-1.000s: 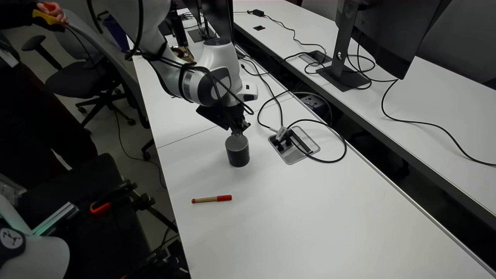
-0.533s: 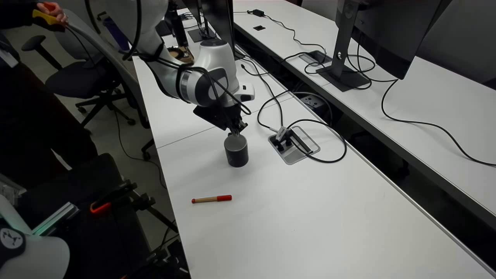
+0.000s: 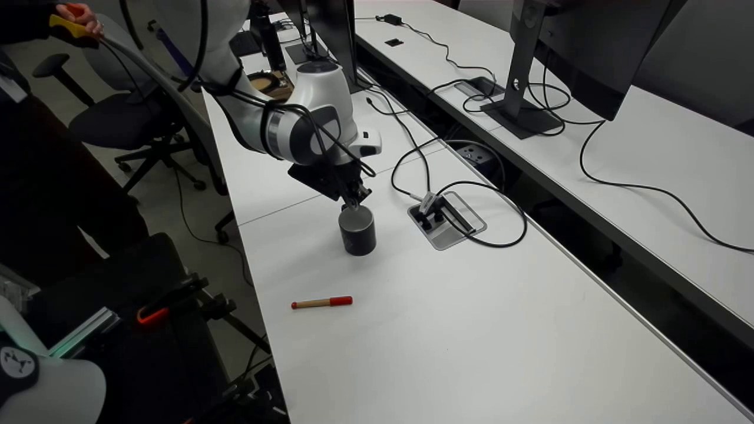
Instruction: Rotate the black cup counterclockwise so that the handle is on the right side
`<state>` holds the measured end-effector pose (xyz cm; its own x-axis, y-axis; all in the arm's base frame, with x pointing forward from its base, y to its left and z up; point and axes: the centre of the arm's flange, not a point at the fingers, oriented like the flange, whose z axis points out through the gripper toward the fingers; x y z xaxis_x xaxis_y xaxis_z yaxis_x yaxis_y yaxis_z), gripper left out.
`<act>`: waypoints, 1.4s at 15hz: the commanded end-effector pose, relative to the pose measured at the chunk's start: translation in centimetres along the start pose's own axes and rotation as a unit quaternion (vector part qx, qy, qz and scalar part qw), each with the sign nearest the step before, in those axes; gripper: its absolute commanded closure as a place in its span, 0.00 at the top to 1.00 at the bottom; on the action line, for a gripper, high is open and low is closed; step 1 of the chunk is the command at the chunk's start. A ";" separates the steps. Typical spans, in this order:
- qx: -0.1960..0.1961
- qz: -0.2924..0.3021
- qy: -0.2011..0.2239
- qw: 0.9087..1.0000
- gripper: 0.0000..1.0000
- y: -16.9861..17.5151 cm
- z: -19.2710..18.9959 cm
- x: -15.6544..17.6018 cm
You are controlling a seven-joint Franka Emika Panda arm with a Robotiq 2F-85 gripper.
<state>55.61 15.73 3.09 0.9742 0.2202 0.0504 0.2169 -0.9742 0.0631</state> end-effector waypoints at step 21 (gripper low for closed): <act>0.020 -0.026 0.002 0.999 0.00 -1.0 -2.1 -4.2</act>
<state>52.02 16.48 4.37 0.9643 0.2587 0.0558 0.2572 -0.9658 0.0334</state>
